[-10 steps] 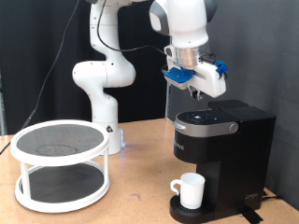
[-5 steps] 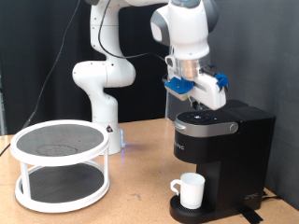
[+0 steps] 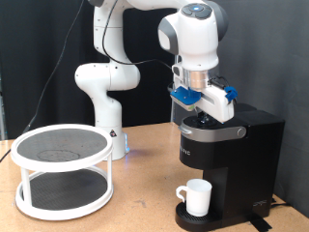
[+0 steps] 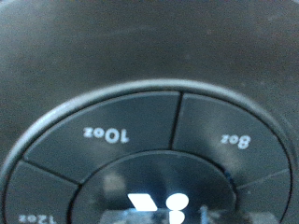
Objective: Make a cup of coffee with the keurig machine
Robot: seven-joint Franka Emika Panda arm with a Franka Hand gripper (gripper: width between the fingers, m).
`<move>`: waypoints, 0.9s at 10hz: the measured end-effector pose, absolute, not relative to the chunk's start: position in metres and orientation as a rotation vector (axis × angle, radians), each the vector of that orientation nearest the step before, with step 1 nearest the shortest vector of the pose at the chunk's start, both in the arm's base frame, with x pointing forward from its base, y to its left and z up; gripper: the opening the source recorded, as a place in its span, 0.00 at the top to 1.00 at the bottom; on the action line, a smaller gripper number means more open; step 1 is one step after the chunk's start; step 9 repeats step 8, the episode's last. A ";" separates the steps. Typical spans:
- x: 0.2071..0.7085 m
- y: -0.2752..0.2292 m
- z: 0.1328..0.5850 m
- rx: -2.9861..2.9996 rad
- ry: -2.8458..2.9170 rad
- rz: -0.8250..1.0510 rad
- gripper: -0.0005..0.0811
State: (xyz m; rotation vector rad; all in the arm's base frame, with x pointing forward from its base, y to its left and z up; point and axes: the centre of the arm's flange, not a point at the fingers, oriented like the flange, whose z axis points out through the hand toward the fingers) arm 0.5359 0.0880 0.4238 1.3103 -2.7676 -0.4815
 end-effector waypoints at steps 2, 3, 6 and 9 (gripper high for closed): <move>0.536 0.088 0.424 1.311 -2.767 -0.481 0.99; 0.536 0.088 0.424 1.311 -2.767 -0.481 0.99; 0.536 0.090 0.425 1.328 -2.766 -0.504 0.99; 0.537 0.092 0.431 1.368 -2.775 -0.551 0.99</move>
